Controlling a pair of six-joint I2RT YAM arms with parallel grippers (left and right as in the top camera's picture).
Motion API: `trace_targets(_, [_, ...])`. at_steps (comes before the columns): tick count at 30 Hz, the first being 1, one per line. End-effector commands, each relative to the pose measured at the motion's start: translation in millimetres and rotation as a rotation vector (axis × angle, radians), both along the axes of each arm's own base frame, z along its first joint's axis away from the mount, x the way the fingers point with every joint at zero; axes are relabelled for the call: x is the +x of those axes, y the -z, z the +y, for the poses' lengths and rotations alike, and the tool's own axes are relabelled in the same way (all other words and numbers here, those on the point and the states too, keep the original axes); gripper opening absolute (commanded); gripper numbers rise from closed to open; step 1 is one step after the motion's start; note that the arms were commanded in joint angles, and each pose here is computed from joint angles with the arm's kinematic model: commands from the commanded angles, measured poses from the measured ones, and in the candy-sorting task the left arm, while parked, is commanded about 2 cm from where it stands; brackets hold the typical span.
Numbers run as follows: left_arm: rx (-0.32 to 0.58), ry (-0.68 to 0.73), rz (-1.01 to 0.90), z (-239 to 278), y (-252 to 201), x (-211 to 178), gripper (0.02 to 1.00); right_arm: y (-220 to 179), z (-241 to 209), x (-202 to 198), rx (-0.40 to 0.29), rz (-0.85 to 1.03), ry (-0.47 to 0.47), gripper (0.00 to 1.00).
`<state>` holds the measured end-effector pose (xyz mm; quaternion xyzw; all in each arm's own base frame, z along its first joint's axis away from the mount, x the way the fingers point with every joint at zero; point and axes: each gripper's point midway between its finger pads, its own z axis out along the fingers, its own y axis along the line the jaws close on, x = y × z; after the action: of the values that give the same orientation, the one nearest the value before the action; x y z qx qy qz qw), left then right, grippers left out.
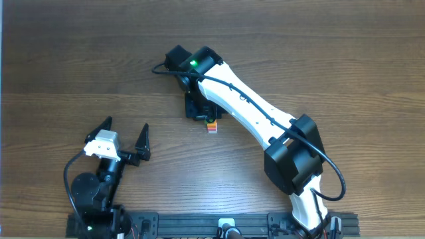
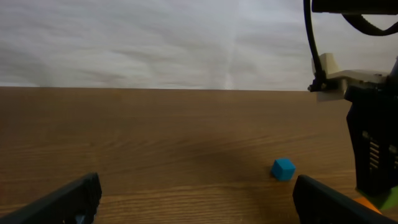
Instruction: Stack Cubes
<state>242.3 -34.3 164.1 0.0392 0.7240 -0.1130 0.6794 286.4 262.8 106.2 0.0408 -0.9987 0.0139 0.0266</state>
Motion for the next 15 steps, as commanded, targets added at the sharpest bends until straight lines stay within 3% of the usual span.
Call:
trace_targets(1, [0.014, 0.008, -0.006, -1.5, 1.3, -0.2, 1.000, -8.7, 0.1, -5.5, 0.045, -0.007, 0.016, 0.012])
trace_targets(15, [0.014, 0.008, -0.006, -1.4, 1.4, -0.2, 1.000, -1.6, -3.2, -0.7, 0.071, -0.019, 0.046, 0.009])
